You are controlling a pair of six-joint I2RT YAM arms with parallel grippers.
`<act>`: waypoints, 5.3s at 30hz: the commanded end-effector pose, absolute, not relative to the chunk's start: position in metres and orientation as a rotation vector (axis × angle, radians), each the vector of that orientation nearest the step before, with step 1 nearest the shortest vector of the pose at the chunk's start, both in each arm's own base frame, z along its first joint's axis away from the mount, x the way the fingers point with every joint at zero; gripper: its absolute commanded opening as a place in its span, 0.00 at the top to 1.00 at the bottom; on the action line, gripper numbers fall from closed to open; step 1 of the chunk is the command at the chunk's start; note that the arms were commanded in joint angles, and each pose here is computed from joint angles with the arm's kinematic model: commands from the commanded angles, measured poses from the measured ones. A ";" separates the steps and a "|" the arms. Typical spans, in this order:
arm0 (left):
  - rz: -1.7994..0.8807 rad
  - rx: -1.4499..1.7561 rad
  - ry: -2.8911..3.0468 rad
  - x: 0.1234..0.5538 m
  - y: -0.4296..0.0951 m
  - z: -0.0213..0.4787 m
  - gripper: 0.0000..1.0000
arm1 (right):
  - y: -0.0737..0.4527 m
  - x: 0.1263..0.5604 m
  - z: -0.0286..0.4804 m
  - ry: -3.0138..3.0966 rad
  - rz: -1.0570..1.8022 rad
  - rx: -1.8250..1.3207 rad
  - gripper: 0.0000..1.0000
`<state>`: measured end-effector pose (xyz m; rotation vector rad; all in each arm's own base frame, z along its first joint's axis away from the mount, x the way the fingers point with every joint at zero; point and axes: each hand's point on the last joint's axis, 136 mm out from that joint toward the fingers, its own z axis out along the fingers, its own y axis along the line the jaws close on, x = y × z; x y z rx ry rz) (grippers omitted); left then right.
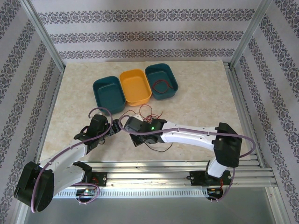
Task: Untangle the cables
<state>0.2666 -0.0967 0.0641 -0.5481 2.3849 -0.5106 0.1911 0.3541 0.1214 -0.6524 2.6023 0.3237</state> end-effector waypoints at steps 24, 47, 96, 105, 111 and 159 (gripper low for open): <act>-0.896 -0.203 2.283 0.285 -0.162 0.111 0.04 | 0.291 0.242 0.264 2.260 0.441 -0.449 1.00; -1.133 0.236 2.440 0.239 -0.270 0.059 0.47 | 0.239 0.287 0.328 2.082 0.295 -0.319 1.00; -0.565 -0.160 2.143 0.236 -0.133 0.152 0.01 | 0.208 0.505 0.405 1.917 0.357 -0.156 1.00; -0.567 -0.155 2.150 0.232 -0.131 0.153 0.01 | 0.229 0.547 0.387 1.934 0.338 -0.205 1.00; -0.559 -0.149 2.146 0.233 -0.131 0.154 0.01 | 0.237 0.567 0.364 1.949 0.315 -0.231 1.00; -0.549 -0.116 2.177 0.242 -0.141 0.143 0.01 | 0.204 0.525 0.154 2.346 0.262 -0.058 1.00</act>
